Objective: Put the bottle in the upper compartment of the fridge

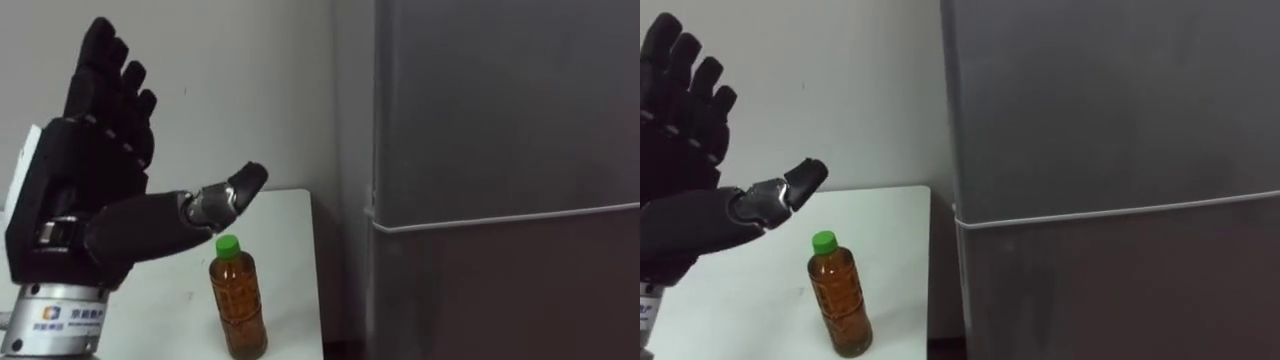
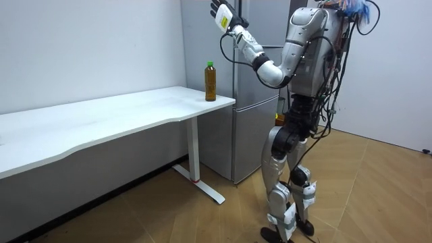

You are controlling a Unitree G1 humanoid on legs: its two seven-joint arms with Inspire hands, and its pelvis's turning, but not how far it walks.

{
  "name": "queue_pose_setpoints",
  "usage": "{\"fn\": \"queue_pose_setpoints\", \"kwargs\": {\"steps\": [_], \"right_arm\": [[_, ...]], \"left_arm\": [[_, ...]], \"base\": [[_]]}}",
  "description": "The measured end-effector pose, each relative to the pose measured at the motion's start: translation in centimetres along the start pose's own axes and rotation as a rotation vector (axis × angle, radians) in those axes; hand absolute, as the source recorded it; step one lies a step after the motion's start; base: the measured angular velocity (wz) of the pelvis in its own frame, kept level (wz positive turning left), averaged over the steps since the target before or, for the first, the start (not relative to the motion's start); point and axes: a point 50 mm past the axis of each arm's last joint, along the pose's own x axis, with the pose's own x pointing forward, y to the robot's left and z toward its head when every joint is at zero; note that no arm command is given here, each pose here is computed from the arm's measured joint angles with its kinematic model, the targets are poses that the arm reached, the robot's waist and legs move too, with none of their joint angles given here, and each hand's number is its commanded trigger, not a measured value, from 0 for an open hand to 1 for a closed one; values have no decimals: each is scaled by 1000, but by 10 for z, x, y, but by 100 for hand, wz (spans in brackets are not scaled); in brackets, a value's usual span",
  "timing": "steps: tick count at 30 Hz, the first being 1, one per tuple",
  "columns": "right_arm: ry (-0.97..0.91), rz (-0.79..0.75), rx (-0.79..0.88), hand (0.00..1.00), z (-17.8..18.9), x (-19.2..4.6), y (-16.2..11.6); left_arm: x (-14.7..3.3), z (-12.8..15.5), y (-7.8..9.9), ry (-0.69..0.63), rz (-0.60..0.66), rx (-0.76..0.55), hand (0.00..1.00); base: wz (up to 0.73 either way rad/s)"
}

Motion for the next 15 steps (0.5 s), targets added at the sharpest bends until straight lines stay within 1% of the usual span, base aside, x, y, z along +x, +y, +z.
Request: {"fn": "queue_pose_setpoints", "kwargs": {"steps": [3,6,10,15], "right_arm": [[2,6,-15,0,0,0,1],[0,7,-17,0,1,1,2],[1,7,-14,0,4,1,2],[6,5,-17,0,5,2,1]], "left_arm": [[0,-4,-9,22,-57,-19,0],[0,-7,-15,40,-106,-31,0],[-1,-10,-18,62,-138,-42,0],[-2,-14,-30,78,-209,-89,0]], "base": [[0],[-5],[-1],[-4]]}}
